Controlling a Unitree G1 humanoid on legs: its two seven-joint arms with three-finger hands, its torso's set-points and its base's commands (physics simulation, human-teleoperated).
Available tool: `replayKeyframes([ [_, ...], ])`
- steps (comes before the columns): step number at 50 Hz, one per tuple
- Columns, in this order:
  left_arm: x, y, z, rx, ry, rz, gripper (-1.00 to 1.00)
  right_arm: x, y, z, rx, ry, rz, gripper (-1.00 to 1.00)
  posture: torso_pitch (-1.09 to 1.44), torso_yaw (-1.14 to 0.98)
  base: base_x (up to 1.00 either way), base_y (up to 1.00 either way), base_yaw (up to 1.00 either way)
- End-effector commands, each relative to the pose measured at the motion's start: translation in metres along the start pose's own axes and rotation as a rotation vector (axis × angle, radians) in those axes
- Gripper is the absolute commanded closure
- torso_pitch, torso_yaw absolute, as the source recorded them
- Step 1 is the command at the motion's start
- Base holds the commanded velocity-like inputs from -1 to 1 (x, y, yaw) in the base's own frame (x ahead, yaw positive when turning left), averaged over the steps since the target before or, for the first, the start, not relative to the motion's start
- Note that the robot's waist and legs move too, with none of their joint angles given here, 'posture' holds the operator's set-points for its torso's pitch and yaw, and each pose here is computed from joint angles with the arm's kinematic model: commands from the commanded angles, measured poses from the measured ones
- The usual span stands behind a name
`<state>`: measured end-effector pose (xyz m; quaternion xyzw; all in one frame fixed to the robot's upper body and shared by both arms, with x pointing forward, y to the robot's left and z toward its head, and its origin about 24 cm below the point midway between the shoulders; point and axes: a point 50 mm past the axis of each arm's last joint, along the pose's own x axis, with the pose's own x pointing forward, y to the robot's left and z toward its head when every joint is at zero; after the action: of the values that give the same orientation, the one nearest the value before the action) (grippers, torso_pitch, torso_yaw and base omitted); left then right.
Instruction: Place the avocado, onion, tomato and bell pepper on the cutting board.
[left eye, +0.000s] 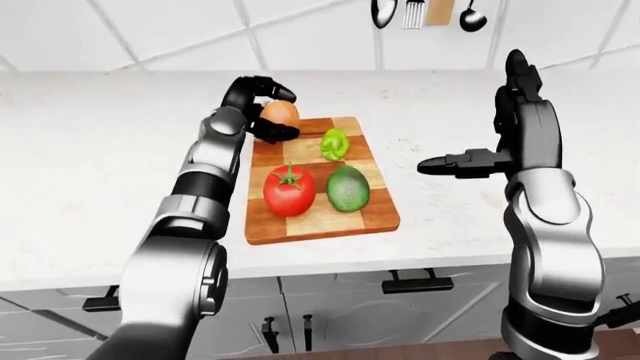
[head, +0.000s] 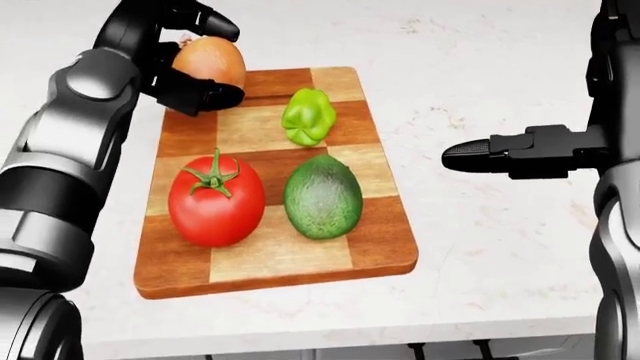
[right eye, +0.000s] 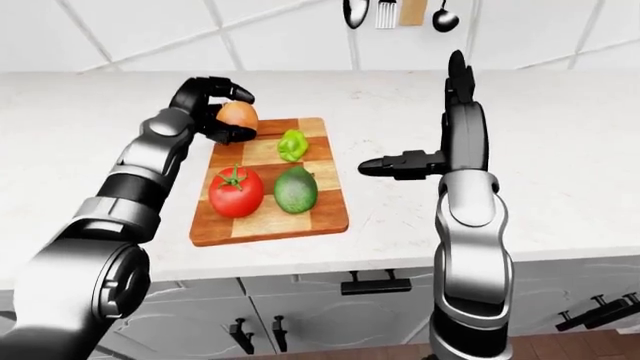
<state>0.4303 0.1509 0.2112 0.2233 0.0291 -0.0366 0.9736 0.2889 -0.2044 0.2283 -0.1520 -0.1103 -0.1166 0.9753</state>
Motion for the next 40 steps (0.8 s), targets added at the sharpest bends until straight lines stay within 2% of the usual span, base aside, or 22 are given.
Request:
replayKeyframes([
  [1, -0.002, 0.012, 0.029, 0.01, -0.11, 0.042, 0.22, 0.0, -0.006, 0.016, -0.002, -0.087, -0.03, -1.0, 0.0, 0.0, 0.0, 0.0, 0.0],
  [26, -0.002, 0.003, 0.024, 0.012, -0.101, 0.008, -0.29, 0.0, -0.004, 0.015, -0.002, -0.085, -0.026, -1.0, 0.0, 0.0, 0.0, 0.0, 0.0],
  [29, -0.002, 0.002, 0.022, 0.013, -0.098, 0.004, -0.45, 0.0, -0.004, 0.014, -0.002, -0.083, -0.026, -1.0, 0.0, 0.0, 0.0, 0.0, 0.0],
  [35, -0.002, 0.002, 0.021, 0.011, -0.094, 0.005, -0.55, -0.001, -0.005, 0.013, -0.002, -0.08, -0.026, -1.0, 0.0, 0.0, 0.0, 0.0, 0.0],
  [38, -0.002, 0.002, 0.02, 0.012, -0.093, 0.006, -0.78, -0.001, -0.004, 0.013, -0.001, -0.08, -0.026, -1.0, 0.0, 0.0, 0.0, 0.0, 0.0],
  [40, -0.002, 0.003, 0.02, 0.011, -0.092, 0.009, -0.8, -0.001, -0.004, 0.012, -0.003, -0.079, -0.027, -1.0, 0.0, 0.0, 0.0, 0.0, 0.0],
])
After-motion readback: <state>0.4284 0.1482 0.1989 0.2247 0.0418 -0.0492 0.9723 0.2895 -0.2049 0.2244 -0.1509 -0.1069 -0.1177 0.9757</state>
